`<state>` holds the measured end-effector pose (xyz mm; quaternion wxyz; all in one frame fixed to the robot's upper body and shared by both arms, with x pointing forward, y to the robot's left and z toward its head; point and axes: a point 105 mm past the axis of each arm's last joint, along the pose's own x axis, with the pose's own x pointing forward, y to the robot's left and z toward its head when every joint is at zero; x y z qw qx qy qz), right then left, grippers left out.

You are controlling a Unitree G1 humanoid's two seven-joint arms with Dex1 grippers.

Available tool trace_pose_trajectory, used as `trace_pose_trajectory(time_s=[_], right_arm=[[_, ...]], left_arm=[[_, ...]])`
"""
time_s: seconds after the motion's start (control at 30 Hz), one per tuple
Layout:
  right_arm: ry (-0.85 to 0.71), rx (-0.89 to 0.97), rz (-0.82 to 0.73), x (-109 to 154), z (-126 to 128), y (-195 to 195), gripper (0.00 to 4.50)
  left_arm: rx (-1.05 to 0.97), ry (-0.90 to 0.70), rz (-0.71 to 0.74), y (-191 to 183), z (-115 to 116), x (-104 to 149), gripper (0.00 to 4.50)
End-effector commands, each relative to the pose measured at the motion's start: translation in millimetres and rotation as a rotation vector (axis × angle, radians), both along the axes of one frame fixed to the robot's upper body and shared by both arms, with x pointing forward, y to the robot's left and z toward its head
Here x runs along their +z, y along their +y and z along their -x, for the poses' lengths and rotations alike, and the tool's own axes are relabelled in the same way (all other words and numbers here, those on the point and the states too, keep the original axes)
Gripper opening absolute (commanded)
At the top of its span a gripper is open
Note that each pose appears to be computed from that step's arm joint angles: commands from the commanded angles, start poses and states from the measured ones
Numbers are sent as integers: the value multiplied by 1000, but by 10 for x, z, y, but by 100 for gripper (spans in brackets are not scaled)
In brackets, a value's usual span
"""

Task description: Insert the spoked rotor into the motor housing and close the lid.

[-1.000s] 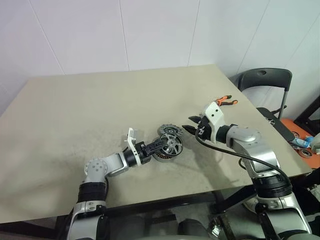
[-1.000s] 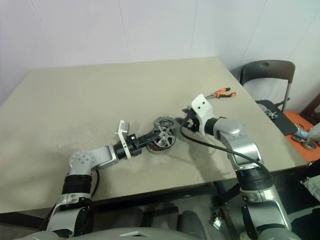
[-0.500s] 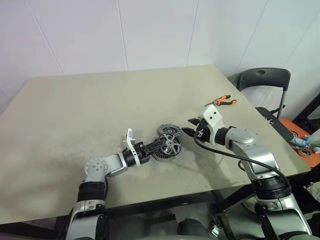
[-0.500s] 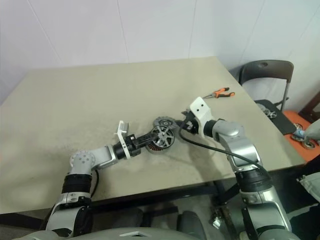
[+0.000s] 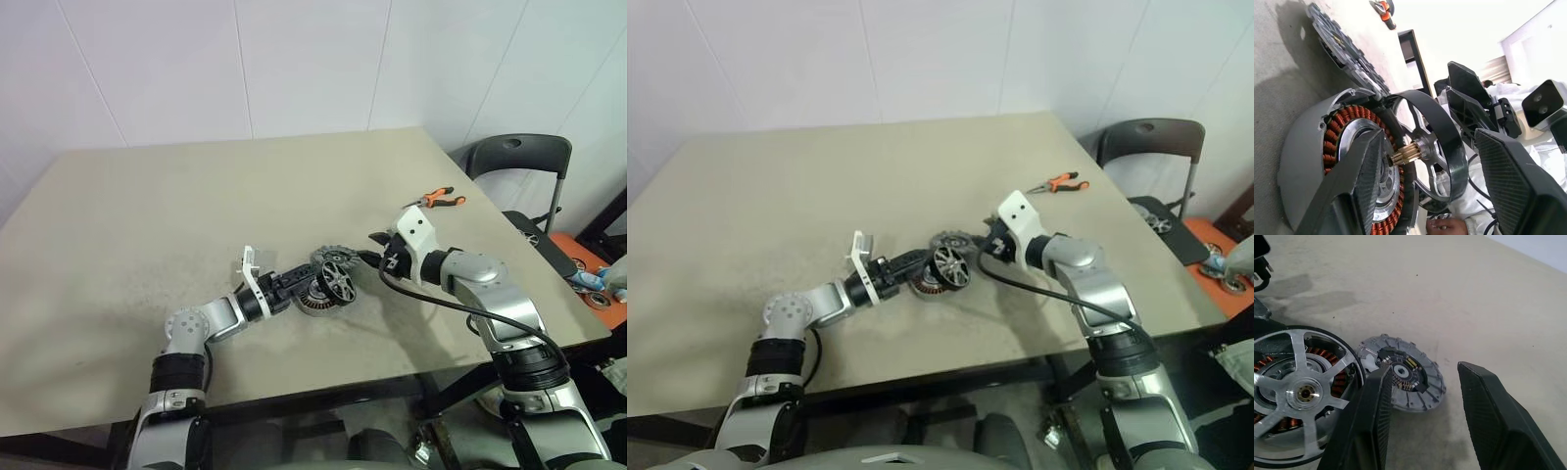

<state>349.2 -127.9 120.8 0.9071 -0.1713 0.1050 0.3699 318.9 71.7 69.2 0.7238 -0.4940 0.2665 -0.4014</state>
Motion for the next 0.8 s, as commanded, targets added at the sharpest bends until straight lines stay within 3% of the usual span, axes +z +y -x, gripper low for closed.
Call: trace_pose_trajectory(time_s=[0.03, 0.47, 0.53, 0.63, 0.73, 0.8], right_arm=[[-63, 23, 1, 144, -9, 55, 222], [-21, 73, -10, 53, 75, 108, 222], [3, 125, 5, 31, 176, 93, 222], [36, 207, 57, 23, 317, -1, 222], [61, 296, 86, 88, 426, -67, 162], [85, 338, 125, 88, 462, -95, 92]], left_arm=[[30, -73, 8, 112, -78, 220, 298], [185, -377, 63, 649, -251, 1308, 298], [206, -380, 29, 732, -234, 1315, 298], [200, -332, -58, 811, -168, 1112, 298], [195, -301, -104, 849, -121, 983, 302], [196, -289, -113, 864, -104, 936, 302]])
